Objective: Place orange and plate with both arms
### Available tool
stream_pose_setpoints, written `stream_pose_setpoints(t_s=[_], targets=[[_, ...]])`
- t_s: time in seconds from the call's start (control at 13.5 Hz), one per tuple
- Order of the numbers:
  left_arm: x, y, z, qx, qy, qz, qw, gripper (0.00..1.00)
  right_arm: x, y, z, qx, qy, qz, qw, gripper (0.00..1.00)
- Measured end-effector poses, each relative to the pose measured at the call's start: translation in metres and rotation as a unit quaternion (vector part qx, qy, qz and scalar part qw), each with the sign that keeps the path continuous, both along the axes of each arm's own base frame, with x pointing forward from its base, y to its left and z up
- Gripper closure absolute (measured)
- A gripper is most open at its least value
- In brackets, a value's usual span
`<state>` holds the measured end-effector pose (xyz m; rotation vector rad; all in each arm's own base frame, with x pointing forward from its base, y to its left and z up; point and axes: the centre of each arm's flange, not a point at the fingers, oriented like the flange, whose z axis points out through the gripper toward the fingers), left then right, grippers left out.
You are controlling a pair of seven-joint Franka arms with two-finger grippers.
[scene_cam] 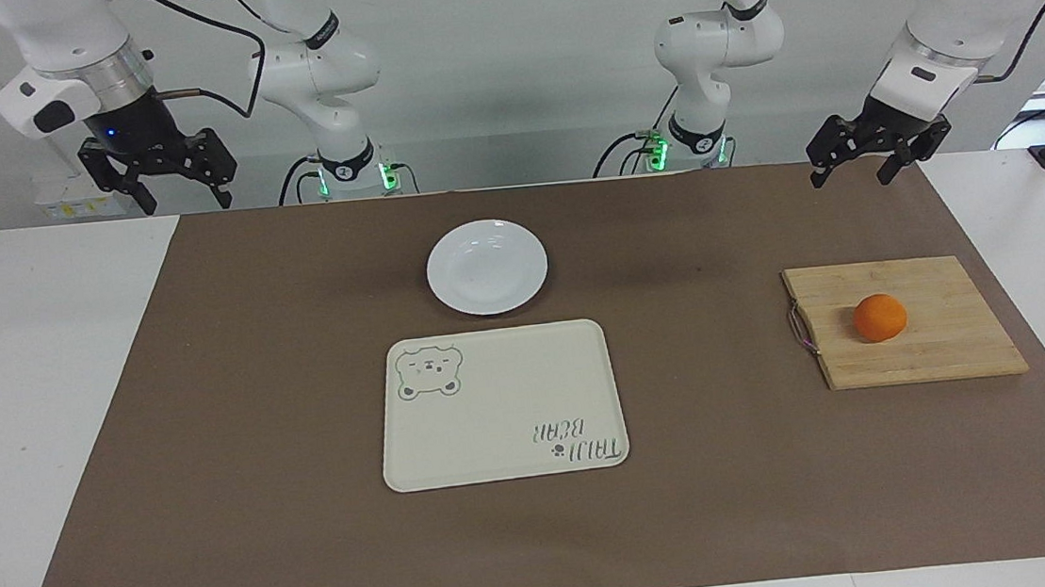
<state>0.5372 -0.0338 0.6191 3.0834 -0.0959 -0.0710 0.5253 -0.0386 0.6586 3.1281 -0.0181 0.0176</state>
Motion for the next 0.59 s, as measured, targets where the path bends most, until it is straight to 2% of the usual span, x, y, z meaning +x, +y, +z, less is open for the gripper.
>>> stream_pose_setpoints(t_s=[0.59], targets=[[-0.0007, 0.0049, -0.0008, 0.000, 0.004, 0.004, 1.000, 0.00, 0.0000, 0.0000, 0.0000, 0.000, 0.000, 0.000, 1.000, 0.00]])
